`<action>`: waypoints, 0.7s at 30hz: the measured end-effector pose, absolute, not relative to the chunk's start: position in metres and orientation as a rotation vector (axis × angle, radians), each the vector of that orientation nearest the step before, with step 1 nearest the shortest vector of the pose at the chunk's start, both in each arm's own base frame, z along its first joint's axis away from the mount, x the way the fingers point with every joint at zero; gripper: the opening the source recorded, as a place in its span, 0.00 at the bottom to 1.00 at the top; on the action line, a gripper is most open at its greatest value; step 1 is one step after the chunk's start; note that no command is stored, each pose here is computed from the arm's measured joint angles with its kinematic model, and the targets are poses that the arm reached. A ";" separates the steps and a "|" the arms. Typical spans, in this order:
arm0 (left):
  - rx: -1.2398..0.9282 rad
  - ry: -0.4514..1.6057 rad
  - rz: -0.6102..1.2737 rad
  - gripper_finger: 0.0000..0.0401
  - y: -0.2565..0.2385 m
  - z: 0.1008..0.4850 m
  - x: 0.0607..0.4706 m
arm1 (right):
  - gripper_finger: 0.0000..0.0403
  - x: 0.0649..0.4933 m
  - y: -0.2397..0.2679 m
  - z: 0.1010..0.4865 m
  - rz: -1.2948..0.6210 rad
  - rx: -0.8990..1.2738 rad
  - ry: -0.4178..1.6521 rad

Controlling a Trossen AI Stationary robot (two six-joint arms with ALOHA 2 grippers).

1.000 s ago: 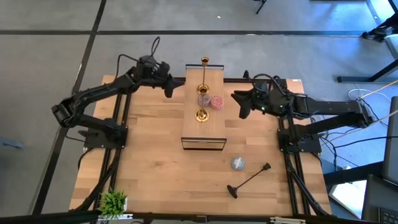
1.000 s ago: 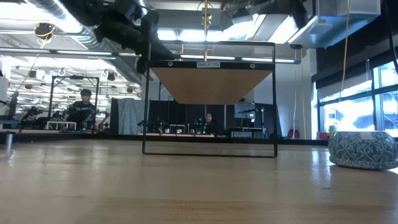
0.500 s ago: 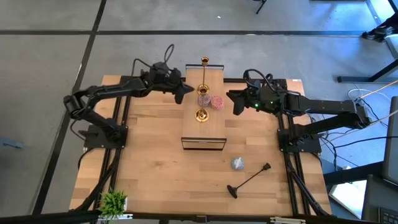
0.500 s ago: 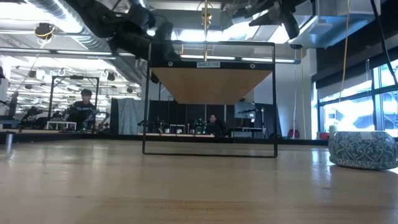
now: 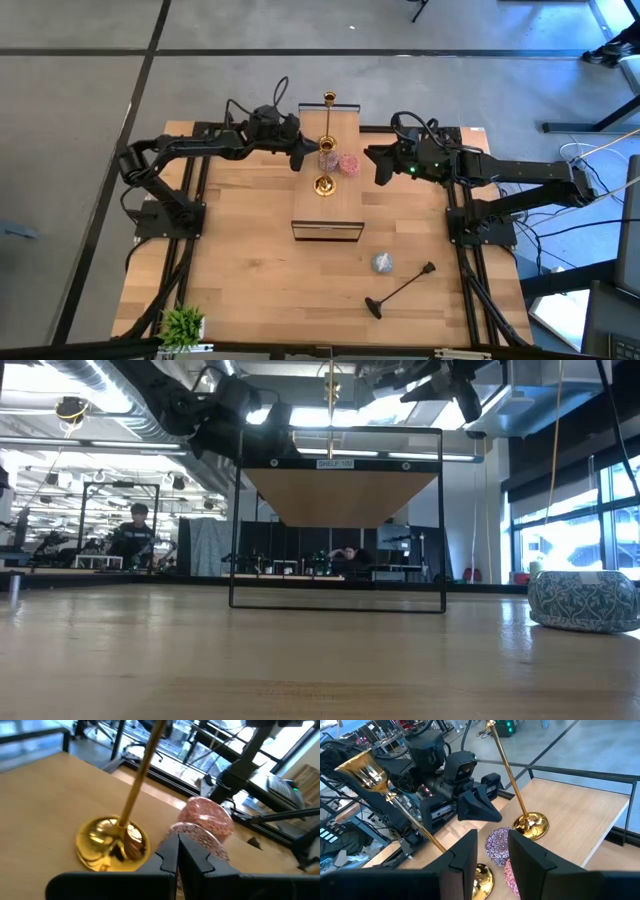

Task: Pick & Place candle stick holders
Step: Adjust the violet scented candle

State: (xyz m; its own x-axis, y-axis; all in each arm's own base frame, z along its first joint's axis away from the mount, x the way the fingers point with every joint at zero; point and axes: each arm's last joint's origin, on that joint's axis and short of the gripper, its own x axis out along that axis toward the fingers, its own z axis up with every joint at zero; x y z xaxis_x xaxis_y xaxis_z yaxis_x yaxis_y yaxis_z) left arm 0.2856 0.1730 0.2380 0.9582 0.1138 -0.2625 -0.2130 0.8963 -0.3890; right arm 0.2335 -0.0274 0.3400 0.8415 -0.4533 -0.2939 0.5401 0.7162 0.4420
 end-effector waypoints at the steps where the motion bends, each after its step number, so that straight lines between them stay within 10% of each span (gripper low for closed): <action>1: -0.424 0.234 0.174 0.00 0.173 0.238 0.286 | 0.27 0.234 -0.027 0.340 -0.553 0.541 0.169; 21: -0.392 0.253 0.178 0.00 0.180 0.232 0.293 | 0.27 0.234 -0.027 0.340 -0.552 0.533 0.171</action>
